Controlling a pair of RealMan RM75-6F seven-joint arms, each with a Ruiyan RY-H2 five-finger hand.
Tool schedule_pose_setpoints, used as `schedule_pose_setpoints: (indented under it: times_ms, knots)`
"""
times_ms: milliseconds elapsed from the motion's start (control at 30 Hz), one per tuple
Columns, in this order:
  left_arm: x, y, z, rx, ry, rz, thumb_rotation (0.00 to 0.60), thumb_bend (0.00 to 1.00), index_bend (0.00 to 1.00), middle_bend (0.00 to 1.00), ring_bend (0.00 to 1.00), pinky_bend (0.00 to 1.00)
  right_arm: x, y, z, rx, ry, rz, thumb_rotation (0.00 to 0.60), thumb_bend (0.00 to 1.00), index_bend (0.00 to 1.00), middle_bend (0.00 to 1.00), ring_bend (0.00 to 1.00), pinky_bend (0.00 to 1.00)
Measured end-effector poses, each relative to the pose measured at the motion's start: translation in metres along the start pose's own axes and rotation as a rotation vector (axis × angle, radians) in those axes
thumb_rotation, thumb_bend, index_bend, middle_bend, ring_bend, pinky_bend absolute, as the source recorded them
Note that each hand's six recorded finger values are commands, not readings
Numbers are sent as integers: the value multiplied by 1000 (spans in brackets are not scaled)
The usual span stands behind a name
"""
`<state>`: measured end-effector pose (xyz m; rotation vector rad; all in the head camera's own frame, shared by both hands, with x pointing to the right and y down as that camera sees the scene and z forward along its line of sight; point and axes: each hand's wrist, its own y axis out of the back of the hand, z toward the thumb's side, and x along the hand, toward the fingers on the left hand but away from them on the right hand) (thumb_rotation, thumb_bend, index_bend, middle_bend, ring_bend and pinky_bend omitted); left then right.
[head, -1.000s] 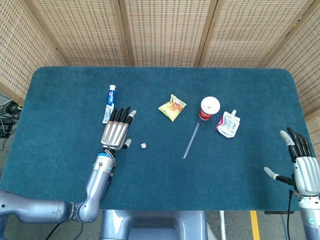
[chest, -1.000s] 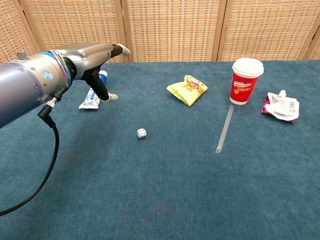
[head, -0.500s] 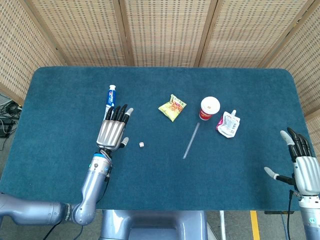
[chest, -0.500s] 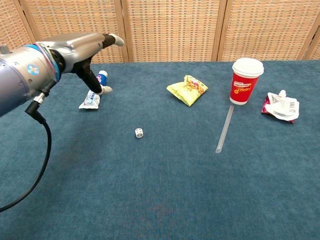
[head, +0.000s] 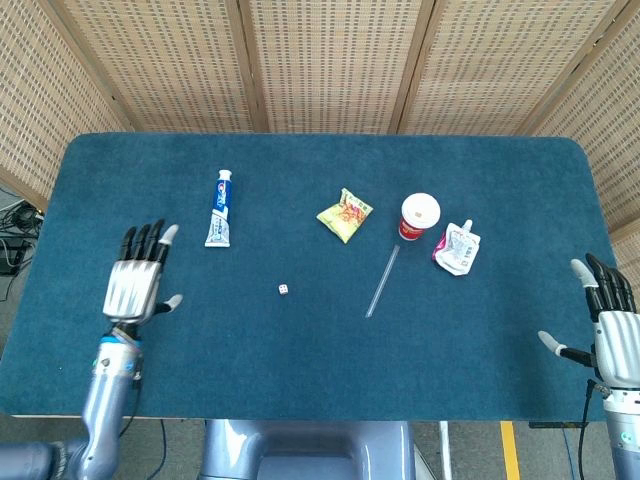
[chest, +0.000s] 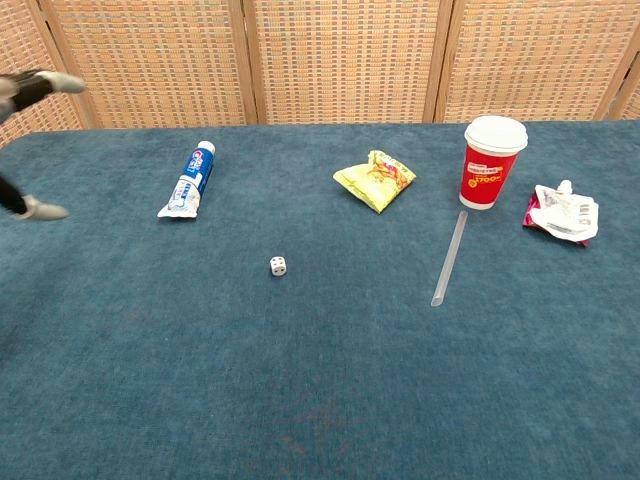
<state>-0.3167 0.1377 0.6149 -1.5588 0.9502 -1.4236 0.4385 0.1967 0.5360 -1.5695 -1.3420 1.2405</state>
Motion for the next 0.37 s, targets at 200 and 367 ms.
schedule_pose_setpoints:
  times_ms: [200, 367]
  knots:
    - [-34, -4, -37, 0, 23, 15, 600, 7, 0, 0, 0, 0, 0, -5, 4, 44, -1, 16, 600, 91, 22, 0, 0, 0]
    - [-60, -2, -61, -22, 57, 42, 600, 3, 0, 0, 0, 0, 0, -8, 10, 62, 10, 26, 600, 90, 21, 0, 0, 0]
